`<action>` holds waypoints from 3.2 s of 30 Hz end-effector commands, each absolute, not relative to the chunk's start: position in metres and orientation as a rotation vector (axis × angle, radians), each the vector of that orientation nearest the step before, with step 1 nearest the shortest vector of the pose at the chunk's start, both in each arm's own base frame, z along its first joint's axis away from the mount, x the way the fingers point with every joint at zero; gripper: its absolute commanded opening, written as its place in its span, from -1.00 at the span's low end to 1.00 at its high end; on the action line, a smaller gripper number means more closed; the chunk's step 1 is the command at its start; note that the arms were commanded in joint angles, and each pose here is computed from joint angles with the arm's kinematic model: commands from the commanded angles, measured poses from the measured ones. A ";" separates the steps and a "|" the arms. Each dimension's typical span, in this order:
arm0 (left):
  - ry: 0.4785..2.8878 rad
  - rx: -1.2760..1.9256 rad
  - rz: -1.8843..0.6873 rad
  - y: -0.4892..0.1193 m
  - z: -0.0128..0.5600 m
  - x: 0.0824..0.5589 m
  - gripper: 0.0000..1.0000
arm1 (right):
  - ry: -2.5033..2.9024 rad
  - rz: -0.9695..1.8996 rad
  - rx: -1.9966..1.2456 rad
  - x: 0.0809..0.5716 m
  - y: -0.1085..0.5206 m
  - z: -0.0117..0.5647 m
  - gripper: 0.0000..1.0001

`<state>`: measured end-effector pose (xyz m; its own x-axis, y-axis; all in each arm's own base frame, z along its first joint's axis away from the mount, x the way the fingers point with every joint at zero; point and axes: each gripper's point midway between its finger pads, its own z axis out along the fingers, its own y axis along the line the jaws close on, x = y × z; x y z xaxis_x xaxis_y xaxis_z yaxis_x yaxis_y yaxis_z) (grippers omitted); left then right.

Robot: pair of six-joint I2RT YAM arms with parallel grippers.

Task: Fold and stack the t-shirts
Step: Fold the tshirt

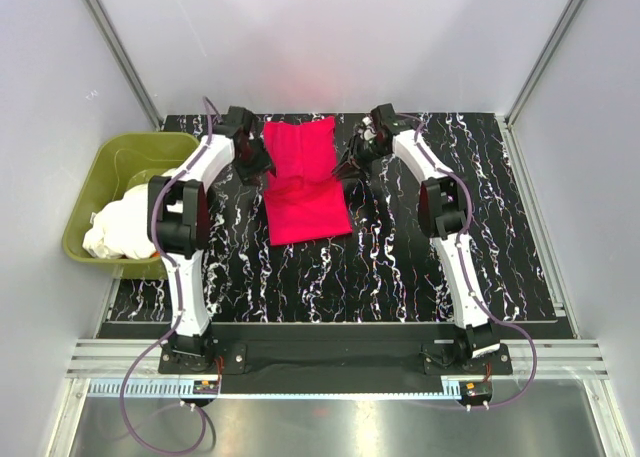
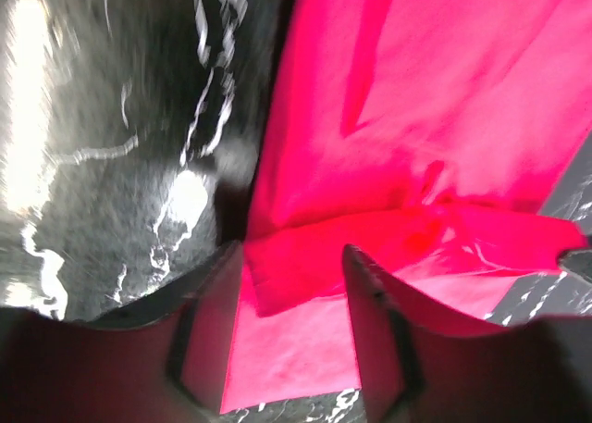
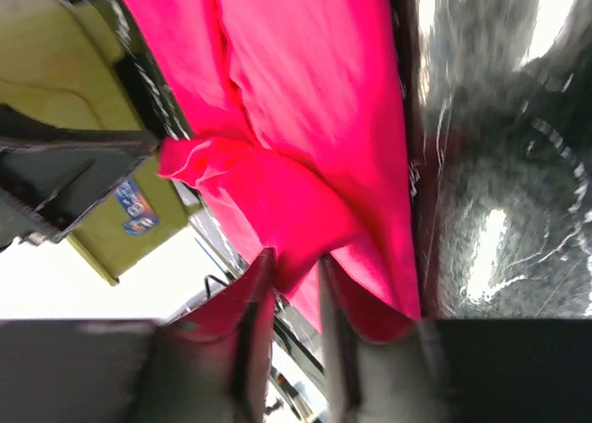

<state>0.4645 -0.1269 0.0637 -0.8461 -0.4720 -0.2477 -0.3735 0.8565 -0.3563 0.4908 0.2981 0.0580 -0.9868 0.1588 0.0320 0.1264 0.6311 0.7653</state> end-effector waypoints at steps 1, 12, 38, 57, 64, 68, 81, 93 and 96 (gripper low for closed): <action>2.558 -0.485 -0.350 -0.113 0.122 0.497 0.15 | 2.673 1.377 0.242 0.520 0.292 0.091 -0.29; 2.516 -0.312 -0.449 -0.122 0.150 0.393 0.24 | 2.755 0.860 0.120 0.478 0.234 0.117 0.14; 2.602 -0.296 -0.645 -0.183 0.054 0.403 -0.36 | 2.680 0.961 0.076 0.452 0.364 0.057 -0.80; 2.510 -0.199 -0.524 -0.160 0.083 0.498 -0.30 | 2.518 0.994 0.232 0.542 0.355 0.057 -0.75; 2.461 -0.164 -0.582 -0.164 0.114 0.485 -0.18 | 2.497 1.007 0.192 0.550 0.343 0.086 -0.74; 2.491 -0.198 -0.699 -0.176 0.094 0.471 -0.27 | 2.497 1.013 0.154 0.535 0.337 0.108 -0.71; 2.435 -0.207 -0.338 -0.116 0.112 0.453 0.20 | 2.599 0.793 -0.162 0.504 0.296 0.088 0.18; 2.522 -0.257 -0.459 -0.119 0.065 0.478 0.18 | 2.594 0.750 -0.205 0.525 0.292 0.060 0.20; 2.507 -0.254 -0.488 -0.123 0.064 0.485 0.14 | 2.592 0.759 -0.219 0.526 0.293 0.055 0.16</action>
<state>0.4607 -0.1154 0.0371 -0.8608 -0.2721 -0.4301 -0.1249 0.9322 -0.3397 0.5188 0.2950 0.0525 -0.9107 -0.0105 -0.4129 -0.2316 0.8408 0.4893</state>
